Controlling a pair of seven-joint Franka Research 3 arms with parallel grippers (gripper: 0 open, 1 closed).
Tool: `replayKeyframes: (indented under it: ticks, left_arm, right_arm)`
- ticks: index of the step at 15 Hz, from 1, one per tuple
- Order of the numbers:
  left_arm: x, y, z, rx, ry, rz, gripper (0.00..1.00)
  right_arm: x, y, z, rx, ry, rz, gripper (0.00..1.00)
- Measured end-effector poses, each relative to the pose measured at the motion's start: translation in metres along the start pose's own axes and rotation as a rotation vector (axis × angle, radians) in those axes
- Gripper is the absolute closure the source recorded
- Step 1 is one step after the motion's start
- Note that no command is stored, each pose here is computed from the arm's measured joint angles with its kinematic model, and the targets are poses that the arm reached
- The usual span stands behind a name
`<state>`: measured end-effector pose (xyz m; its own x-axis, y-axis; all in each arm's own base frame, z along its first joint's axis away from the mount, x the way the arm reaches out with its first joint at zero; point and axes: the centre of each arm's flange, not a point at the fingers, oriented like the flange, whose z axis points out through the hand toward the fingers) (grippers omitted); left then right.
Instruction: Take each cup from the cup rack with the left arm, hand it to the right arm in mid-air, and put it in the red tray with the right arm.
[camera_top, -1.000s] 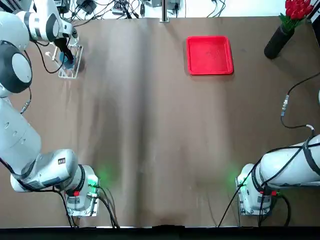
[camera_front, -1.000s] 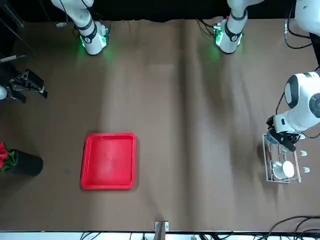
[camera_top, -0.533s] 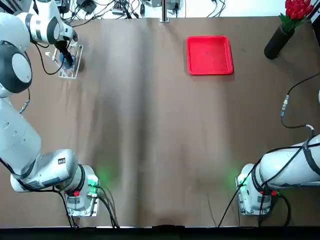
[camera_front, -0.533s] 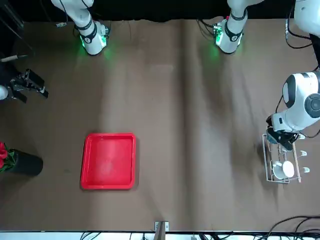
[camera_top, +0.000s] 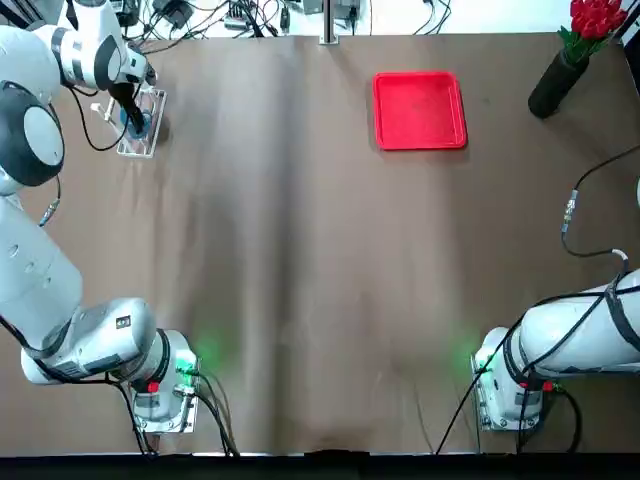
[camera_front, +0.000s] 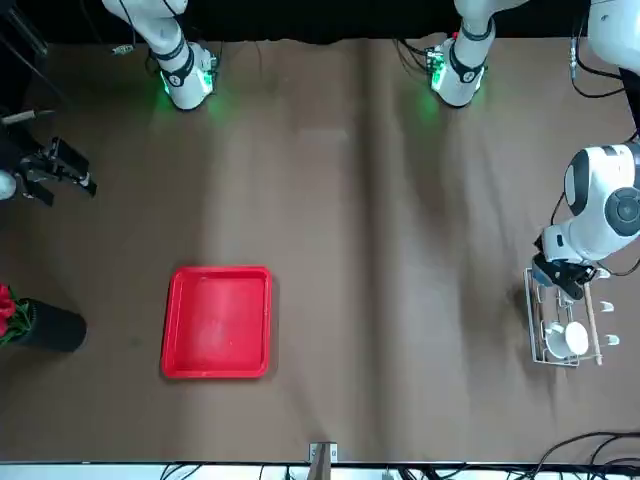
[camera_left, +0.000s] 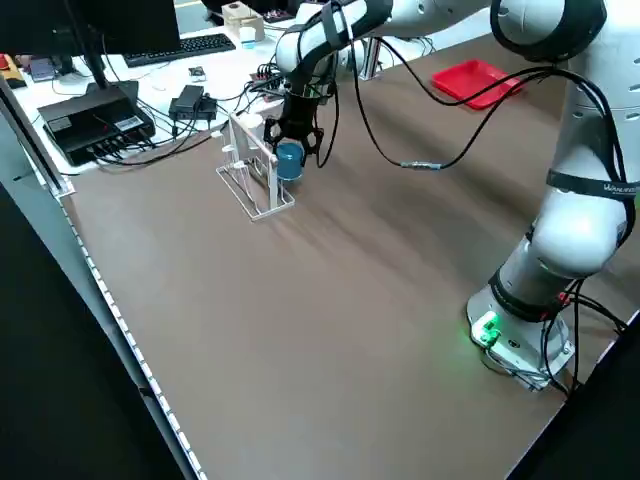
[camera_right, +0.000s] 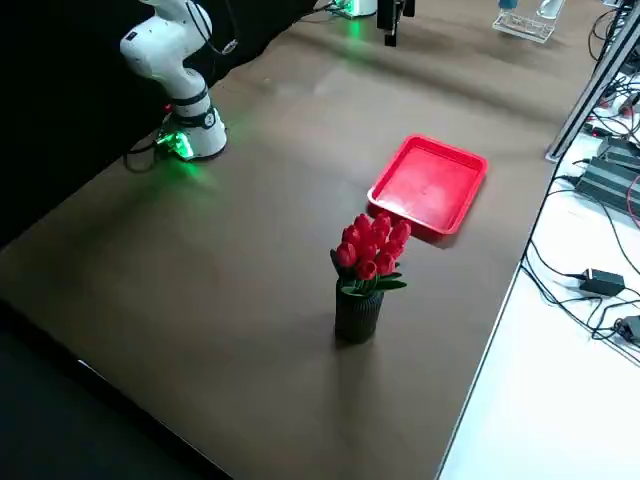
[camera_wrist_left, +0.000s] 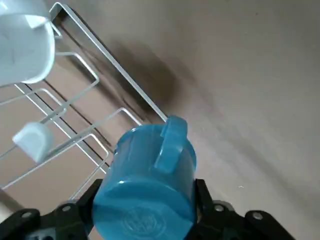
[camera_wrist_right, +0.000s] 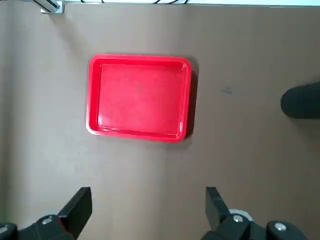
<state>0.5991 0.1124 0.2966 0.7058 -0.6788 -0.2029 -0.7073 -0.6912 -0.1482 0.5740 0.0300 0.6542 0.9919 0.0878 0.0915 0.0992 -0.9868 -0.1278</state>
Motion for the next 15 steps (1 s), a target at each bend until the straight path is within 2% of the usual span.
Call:
replayKeyframes:
  ticks: [7,12,15]
  left_arm:
    - [-0.002,-0.004,-0.027,0.034,0.021,-0.008,0.24]
    - [-0.014,-0.004,-0.077,0.069,0.029,-0.029,0.24]
    - [-0.017,0.005,-0.117,0.061,0.071,-0.078,0.24]
  right_arm:
    - [0.0,0.001,0.0,-0.001,0.001,0.002,0.0]
    - [0.0,0.003,-0.001,-0.004,0.004,0.004,0.0]
    - [0.0,0.003,-0.001,-0.006,0.004,0.003,0.0]
